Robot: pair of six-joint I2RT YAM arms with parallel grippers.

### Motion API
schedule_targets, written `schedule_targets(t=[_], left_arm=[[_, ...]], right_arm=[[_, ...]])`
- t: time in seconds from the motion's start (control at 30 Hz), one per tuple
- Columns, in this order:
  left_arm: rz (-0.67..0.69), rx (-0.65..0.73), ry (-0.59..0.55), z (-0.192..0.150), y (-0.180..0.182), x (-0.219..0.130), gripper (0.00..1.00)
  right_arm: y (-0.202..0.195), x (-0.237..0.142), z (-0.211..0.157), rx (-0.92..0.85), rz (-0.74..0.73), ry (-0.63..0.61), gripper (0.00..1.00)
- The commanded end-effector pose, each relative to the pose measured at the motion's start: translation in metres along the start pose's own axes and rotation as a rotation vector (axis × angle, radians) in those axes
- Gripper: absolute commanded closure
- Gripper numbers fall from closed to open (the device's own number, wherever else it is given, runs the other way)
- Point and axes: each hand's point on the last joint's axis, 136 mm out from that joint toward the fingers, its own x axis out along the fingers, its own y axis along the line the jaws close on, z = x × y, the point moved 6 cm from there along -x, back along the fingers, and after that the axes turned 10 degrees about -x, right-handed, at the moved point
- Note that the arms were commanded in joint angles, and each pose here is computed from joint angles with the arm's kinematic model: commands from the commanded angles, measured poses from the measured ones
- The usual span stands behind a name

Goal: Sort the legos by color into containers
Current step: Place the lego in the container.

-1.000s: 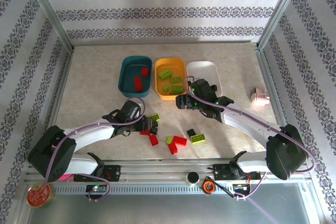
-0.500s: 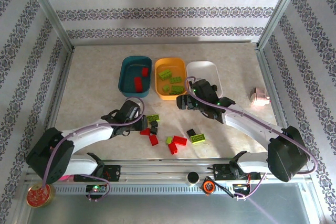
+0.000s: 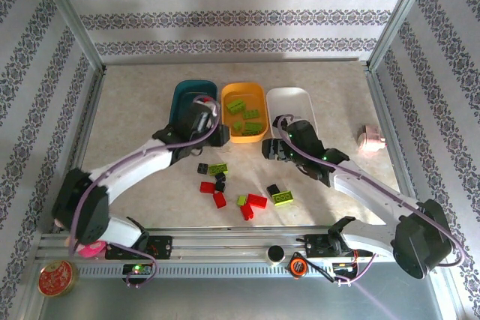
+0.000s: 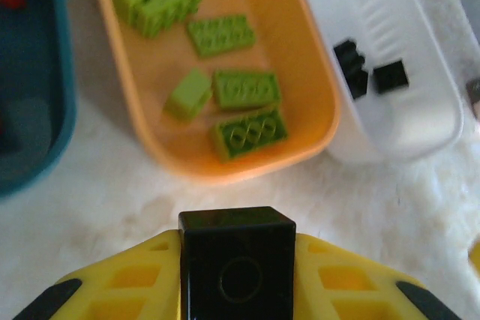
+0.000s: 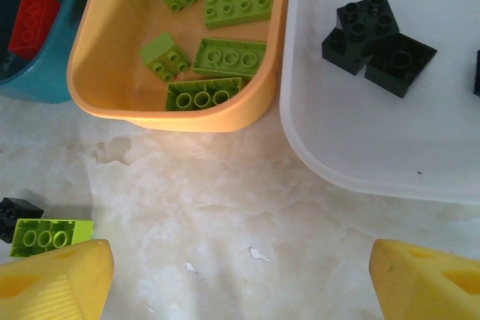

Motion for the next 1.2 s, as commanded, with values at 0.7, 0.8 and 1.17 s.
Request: schedule_targets(t=[0.7, 0.8, 1.17], left_arm=[[-0.315, -0.011, 0.174, 0.062, -0.130, 0.182, 0.49], [-0.334, -0.003, 0.156, 0.071, -0.139, 0.173, 0.37], [-0.423, -0.028, -0.046, 0.089, -0.124, 0.060, 0.12]], right_arm=[[-0.035, -0.028, -0.041, 0.081, -0.116, -0.013, 0.10], [-0.035, -0.029, -0.041, 0.081, -0.114, -0.009, 0.10], [-0.010, -0.019, -0.040, 0.026, 0.042, 0.064, 0.13]])
